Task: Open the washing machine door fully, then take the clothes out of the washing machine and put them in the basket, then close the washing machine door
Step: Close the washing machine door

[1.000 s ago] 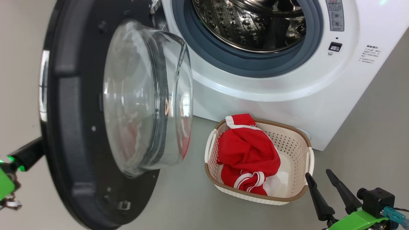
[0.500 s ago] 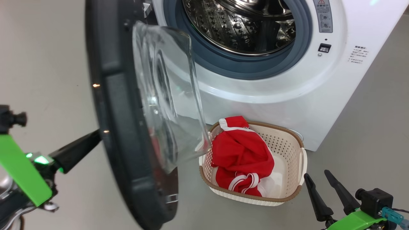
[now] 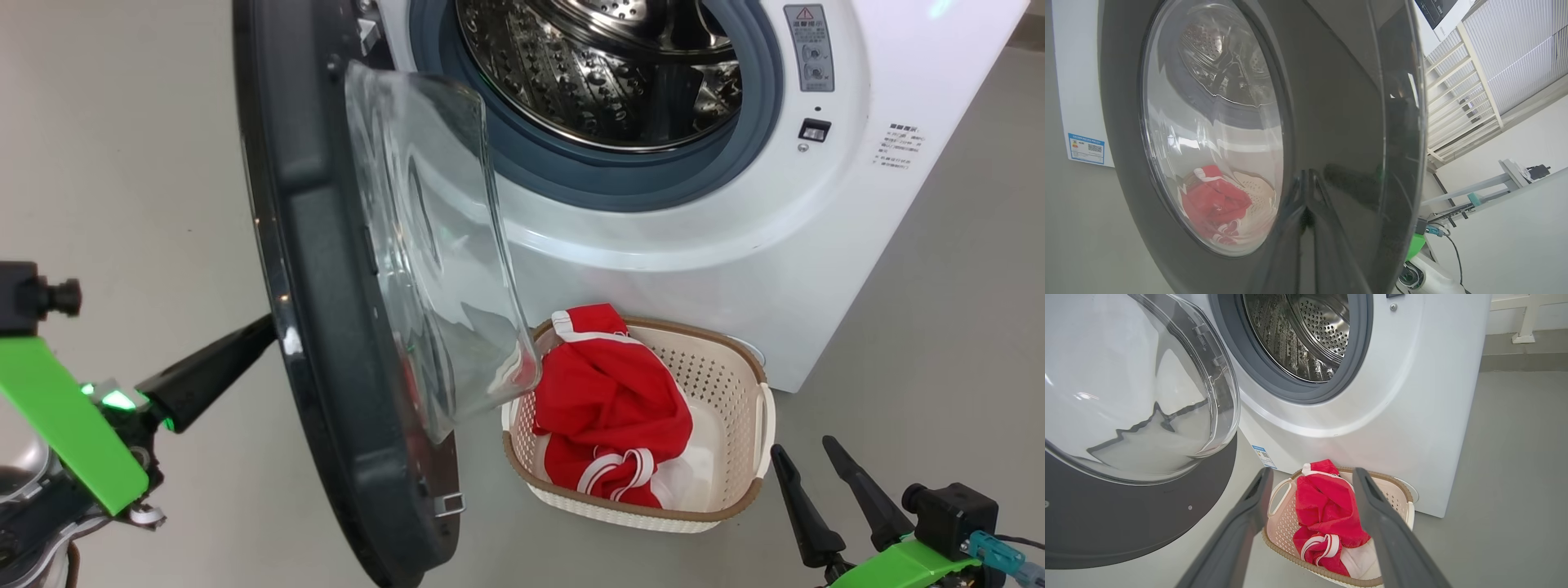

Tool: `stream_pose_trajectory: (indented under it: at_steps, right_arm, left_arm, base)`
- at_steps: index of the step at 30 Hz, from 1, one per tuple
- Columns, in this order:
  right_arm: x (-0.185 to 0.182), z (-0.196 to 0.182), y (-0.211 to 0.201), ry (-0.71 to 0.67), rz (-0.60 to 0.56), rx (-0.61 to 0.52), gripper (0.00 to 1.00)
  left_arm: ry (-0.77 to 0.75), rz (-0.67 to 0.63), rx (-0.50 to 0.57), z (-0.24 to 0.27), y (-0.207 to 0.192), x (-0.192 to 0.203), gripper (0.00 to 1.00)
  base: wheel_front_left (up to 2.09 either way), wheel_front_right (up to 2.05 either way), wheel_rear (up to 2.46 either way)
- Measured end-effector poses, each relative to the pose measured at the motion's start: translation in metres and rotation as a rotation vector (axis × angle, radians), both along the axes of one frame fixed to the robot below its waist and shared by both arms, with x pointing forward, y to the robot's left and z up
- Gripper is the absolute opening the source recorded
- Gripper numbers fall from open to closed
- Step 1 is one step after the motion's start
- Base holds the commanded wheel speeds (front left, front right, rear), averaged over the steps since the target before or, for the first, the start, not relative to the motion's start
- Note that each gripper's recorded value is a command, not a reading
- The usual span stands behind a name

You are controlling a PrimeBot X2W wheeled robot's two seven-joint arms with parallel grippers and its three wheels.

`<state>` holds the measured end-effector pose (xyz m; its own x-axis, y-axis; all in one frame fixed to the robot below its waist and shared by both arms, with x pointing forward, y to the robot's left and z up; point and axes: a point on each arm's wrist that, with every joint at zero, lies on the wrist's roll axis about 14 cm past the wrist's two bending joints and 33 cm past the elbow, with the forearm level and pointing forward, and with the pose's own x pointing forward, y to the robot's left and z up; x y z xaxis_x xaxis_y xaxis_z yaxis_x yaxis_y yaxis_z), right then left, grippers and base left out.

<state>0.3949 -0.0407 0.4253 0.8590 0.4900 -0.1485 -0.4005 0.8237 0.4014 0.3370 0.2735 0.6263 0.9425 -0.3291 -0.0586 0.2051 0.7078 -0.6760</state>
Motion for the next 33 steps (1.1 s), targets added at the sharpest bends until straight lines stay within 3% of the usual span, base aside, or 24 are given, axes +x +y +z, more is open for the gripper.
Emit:
stream_pose_trajectory:
  at_steps: [13,16,33]
  right_arm:
    - [-0.004,0.011,0.006,-0.029,0.015,0.005,1.00]
    - [-0.004,0.014,0.009,-0.034,0.021,0.007,1.00]
    - [-0.010,0.017,0.023,-0.040,0.063,0.009,1.00]
  left_arm:
    - [0.040,0.175,-0.061,-0.039,0.029,-0.022,0.00]
    - [0.057,0.228,-0.085,-0.054,0.034,-0.030,0.17]
    - [0.162,0.437,-0.161,-0.132,0.042,-0.069,0.48]
  base:
    - [0.00,0.00,0.00]
    - [0.00,0.00,0.00]
    - [0.00,0.00,0.00]
